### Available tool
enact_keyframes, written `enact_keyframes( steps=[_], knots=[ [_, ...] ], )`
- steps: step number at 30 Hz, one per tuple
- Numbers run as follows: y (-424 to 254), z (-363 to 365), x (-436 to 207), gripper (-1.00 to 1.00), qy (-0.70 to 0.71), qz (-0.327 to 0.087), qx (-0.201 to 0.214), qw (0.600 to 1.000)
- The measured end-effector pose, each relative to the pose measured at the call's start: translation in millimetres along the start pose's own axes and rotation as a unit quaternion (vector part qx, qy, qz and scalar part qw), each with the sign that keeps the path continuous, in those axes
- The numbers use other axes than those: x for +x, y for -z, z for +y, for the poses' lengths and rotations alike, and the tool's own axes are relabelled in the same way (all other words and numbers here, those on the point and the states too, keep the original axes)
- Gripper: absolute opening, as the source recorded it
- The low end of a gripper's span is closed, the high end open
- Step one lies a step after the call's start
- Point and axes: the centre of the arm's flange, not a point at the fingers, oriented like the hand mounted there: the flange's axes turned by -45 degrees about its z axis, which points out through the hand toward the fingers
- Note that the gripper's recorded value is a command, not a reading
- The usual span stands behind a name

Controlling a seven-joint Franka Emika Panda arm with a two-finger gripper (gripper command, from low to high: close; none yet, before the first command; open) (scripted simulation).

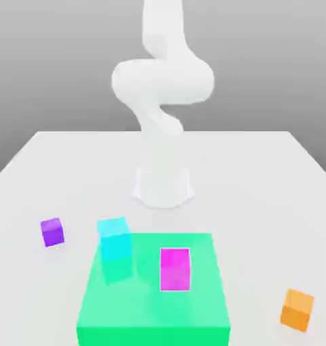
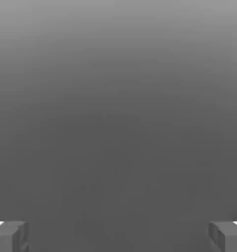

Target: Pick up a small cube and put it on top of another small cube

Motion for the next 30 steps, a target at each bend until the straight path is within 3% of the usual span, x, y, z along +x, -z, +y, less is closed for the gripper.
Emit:
enact_keyframes(
  steps=[13,26,30],
  knots=[
    [-231,-112,-59,0.00,0.213,-0.160,0.080,0.960],
    [-390,-225,-239,0.00,0.417,-0.294,0.169,0.843],
    [-428,-237,-288,0.00,0.440,-0.309,0.180,0.824]
  ],
)
